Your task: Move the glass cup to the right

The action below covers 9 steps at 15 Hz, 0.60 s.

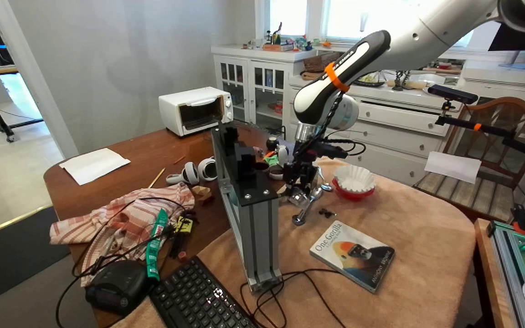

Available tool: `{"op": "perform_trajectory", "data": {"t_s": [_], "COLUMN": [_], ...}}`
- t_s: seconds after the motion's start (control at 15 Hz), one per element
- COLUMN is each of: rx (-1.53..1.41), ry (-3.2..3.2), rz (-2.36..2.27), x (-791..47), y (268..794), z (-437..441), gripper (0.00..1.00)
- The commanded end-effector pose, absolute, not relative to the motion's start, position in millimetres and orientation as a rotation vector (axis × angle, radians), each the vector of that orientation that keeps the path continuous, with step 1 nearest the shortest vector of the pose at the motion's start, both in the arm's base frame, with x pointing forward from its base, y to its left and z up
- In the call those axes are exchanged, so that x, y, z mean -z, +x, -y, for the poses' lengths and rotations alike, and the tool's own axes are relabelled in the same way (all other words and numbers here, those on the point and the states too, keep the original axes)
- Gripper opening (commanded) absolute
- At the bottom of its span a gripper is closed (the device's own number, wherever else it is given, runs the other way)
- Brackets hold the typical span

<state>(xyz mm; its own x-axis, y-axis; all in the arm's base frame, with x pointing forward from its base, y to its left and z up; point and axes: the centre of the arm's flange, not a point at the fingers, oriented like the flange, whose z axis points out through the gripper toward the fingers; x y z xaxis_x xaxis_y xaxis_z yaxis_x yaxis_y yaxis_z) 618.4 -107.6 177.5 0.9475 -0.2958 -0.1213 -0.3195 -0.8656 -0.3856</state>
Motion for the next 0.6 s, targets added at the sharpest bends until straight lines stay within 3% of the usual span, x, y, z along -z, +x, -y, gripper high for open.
{"op": "perform_trajectory", "data": {"t_s": [0.0, 0.53], "rx": [-0.078, 0.341], "ry": [-2.675, -2.580], "rz": [-0.415, -0.960], "x": [-222, -246], "y": [561, 511], "z": [130, 197], "gripper": [0.32, 0.32]}}
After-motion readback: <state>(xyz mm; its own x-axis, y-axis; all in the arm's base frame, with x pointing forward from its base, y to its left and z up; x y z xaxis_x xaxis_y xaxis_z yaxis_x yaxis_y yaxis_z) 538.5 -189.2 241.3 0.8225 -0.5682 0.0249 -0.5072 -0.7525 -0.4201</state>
